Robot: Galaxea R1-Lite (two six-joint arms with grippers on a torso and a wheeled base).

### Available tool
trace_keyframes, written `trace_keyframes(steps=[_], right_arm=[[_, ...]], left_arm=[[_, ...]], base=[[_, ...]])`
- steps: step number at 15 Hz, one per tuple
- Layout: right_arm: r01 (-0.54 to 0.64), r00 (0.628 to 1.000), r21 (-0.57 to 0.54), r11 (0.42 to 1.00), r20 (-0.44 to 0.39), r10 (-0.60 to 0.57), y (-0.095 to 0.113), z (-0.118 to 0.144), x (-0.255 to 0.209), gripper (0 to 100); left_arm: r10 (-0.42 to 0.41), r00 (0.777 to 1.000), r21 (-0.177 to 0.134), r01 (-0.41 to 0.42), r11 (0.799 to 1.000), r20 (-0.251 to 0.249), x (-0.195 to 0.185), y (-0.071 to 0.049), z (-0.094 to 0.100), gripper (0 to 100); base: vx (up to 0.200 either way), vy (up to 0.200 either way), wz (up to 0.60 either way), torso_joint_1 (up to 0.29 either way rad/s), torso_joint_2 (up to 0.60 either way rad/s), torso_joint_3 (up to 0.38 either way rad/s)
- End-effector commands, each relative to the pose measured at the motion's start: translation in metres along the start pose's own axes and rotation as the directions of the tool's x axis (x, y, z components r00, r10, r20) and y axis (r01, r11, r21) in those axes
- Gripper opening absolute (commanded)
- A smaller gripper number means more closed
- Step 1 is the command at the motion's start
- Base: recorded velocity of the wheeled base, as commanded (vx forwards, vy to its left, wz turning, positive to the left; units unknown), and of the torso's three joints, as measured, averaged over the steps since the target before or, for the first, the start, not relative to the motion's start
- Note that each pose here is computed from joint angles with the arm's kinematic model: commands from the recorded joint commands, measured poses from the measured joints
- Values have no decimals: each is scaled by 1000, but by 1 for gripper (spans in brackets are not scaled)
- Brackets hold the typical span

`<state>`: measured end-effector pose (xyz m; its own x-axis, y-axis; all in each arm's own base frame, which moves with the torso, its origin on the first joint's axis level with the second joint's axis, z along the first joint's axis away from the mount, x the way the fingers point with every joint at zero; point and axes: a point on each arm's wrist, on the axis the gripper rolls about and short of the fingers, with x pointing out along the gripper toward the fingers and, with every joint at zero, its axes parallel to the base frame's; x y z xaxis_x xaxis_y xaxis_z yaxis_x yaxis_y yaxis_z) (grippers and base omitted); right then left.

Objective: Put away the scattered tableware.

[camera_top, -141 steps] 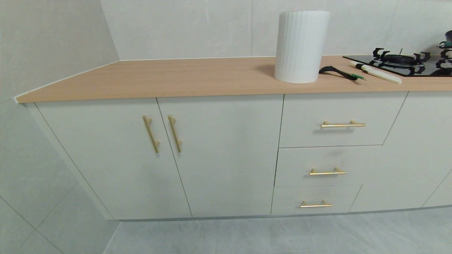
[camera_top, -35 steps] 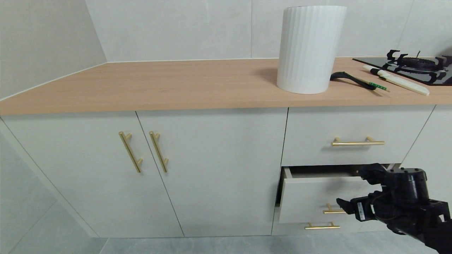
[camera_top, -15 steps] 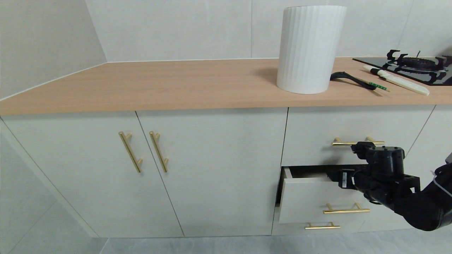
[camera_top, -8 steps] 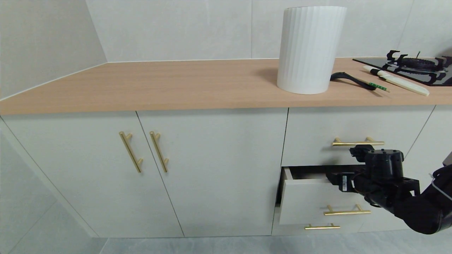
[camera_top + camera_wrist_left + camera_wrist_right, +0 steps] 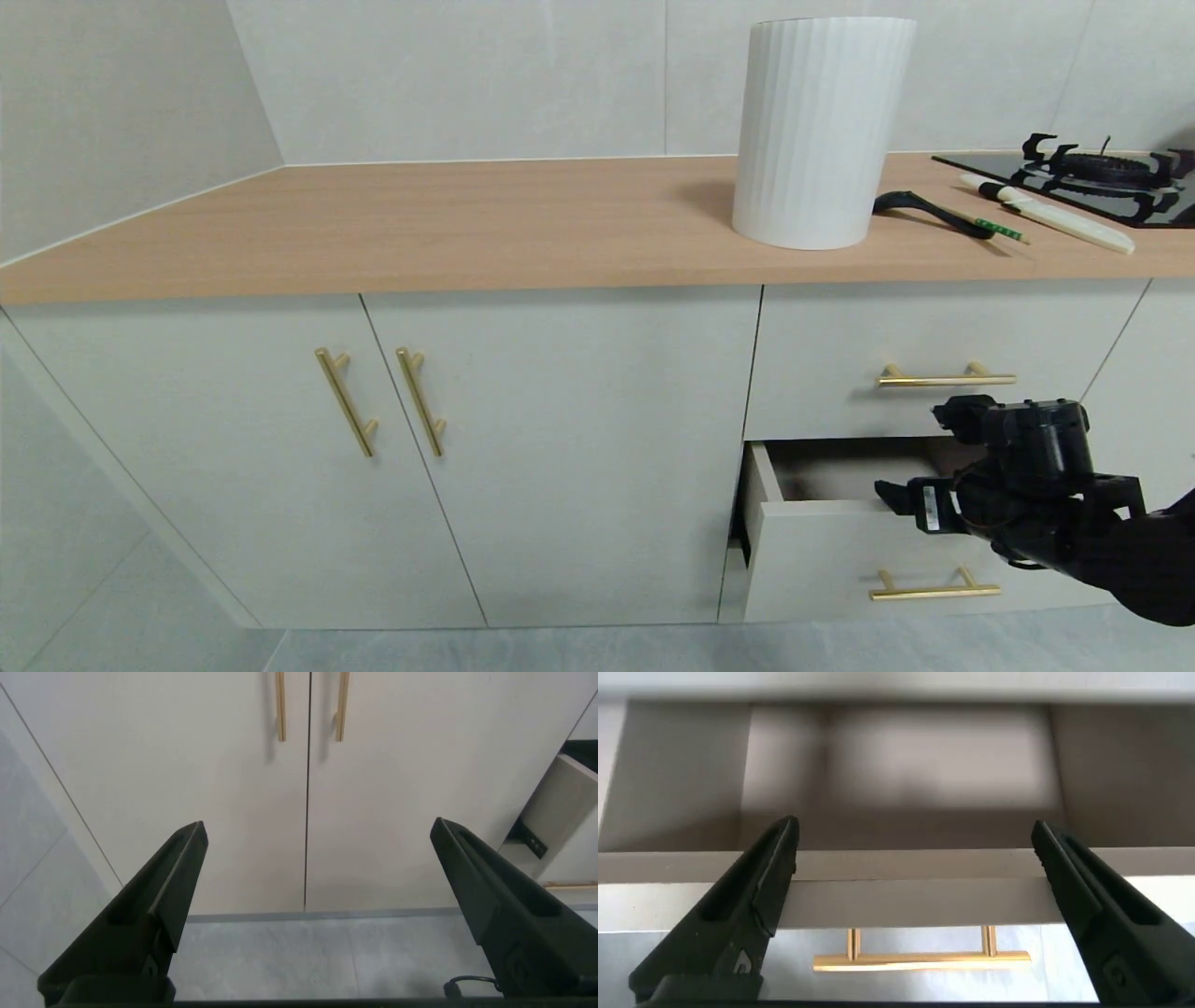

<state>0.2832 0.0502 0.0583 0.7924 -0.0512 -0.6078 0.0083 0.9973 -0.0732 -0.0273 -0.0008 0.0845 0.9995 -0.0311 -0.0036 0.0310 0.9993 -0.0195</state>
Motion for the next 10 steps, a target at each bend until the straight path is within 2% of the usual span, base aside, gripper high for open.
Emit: trace_keyframes(steps=[1,10], right_arm=[[-2,1000,-18,1000,6,2,-2,7,-15,100],[-12,985,-136,991,-172,-12,-8,-5,-40,100]], left_arm=[[0,1000,-1,0,1000,-1,0,0,0,100],[0,1000,-1,0,1000,-1,0,0,0,100]], base=[[0,0,0,0,0,0],[0,0,0,0,0,0]])
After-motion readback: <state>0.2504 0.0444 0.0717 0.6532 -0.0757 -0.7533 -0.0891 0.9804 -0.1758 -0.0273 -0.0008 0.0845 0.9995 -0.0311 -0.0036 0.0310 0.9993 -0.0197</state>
